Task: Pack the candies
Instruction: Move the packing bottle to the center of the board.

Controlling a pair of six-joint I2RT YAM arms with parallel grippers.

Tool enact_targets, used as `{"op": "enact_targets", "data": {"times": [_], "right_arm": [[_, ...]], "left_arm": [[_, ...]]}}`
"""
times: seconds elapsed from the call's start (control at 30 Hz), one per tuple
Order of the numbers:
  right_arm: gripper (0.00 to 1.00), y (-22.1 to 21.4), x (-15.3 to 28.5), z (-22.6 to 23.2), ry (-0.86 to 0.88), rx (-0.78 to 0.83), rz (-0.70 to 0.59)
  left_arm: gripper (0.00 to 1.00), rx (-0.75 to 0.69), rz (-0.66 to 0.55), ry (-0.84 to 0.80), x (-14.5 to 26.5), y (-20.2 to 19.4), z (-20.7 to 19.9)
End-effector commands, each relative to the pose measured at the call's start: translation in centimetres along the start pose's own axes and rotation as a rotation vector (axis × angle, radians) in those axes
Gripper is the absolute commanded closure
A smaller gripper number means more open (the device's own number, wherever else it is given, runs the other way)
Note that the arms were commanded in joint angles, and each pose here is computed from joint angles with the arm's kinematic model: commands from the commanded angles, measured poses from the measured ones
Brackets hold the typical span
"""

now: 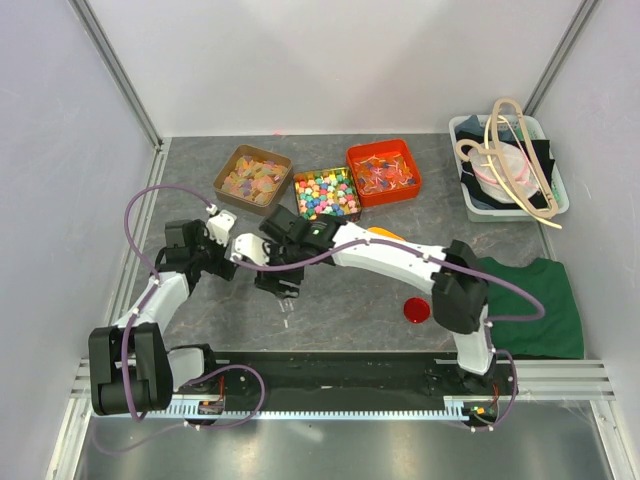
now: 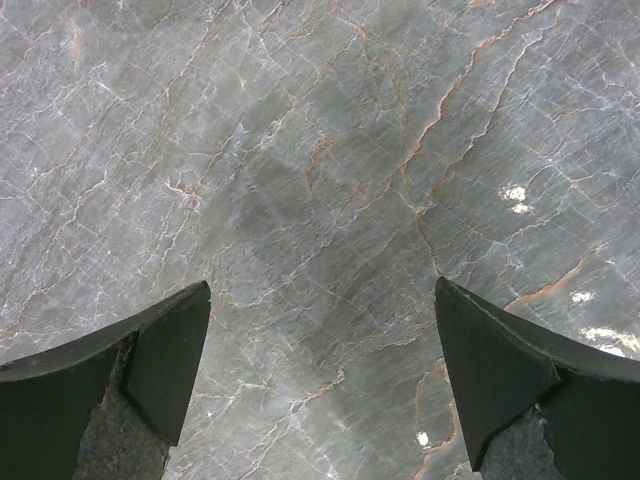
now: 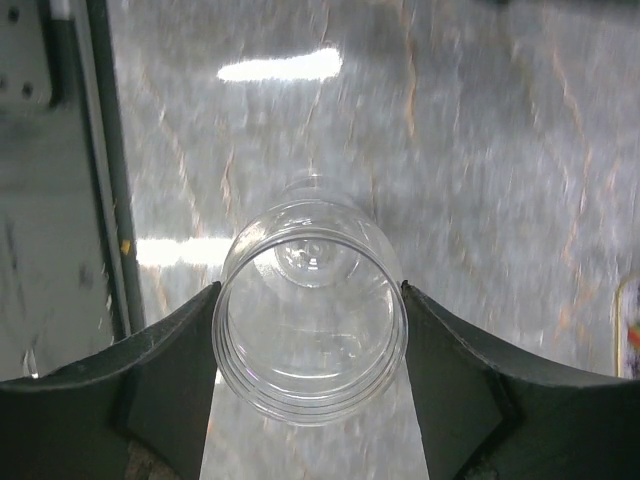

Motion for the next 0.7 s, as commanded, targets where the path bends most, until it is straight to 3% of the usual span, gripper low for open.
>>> {"op": "enact_targets", "data": {"times": [0.0,0.13,0.43,0.67], "right_arm": [[0.43,-1.3,4.1,1.1,-0.019,0.036,-0.029],[0.43,-3.3,6.9,2.5,-0.060,0.059,-0.034],[0.42,-7.9,8.3,5.3,-0.195,0.063,-0.030],[0.42,-9.2,8.2,6.4,-0.148,0.039,-0.046]], "left_arm": [[0.01,0.009,-0.047,0.024,0.3,0.6,0.3],[0.01,0.009,-0.050,0.023,0.3,0.7,0.3],[0.01,0.016,-0.055,0.034,0.4,0.6,0.4],[0.01,0.016,-0.055,0.042,0.4,0.6,0.4]]}}
Point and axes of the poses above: each gripper's point midway between its finger pads, its own x axis back along the fingers, its own z axis along the line the jaws close on, y = z × x, the point moved 10 cm from there along x, back along the fingers, and after that the axes turned 14 degrees about x, right-handed, at the moved point
